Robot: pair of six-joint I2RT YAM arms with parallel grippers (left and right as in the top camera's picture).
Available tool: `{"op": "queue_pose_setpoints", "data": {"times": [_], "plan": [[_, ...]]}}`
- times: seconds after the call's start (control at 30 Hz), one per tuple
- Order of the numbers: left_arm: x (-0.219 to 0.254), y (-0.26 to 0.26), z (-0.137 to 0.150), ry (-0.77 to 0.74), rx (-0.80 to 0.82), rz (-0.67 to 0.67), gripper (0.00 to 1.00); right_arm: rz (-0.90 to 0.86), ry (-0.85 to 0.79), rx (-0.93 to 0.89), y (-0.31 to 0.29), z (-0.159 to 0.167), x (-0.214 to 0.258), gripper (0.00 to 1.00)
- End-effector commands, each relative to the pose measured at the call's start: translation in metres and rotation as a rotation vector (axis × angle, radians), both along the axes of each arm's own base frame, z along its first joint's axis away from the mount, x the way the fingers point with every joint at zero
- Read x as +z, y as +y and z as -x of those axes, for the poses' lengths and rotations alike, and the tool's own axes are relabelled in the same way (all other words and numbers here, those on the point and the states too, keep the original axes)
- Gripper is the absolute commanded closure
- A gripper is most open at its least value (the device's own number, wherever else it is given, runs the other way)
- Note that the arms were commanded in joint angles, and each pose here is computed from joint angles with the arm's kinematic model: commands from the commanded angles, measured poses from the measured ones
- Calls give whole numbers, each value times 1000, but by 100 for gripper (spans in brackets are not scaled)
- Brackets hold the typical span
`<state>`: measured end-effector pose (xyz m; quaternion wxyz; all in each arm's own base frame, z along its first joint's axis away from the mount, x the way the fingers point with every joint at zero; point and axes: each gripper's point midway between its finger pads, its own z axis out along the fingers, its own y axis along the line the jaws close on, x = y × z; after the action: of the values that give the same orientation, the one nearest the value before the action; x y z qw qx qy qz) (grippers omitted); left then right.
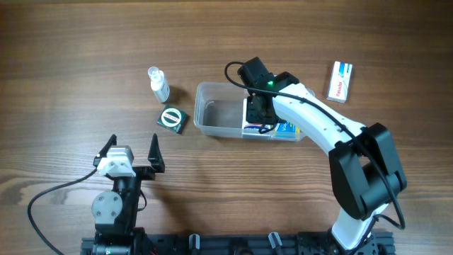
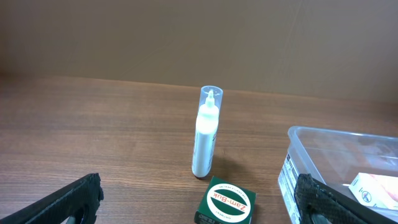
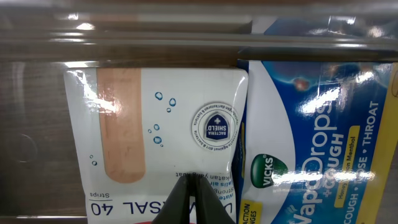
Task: Pack container
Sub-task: 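Release the Hansaplast box and raise the right gripper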
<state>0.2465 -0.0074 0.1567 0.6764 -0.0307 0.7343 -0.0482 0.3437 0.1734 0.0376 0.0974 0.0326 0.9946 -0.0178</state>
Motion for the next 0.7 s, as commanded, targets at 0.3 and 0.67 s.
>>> {"op": "queue_pose_setpoints", "data": {"times": [0.3, 0.67], "plan": [[-1, 0, 0, -1, 3, -16, 0, -4, -71, 39, 3, -26, 44, 84], [-1, 0, 0, -1, 3, -16, 0, -24, -217, -37, -67, -46, 145, 14]]}}
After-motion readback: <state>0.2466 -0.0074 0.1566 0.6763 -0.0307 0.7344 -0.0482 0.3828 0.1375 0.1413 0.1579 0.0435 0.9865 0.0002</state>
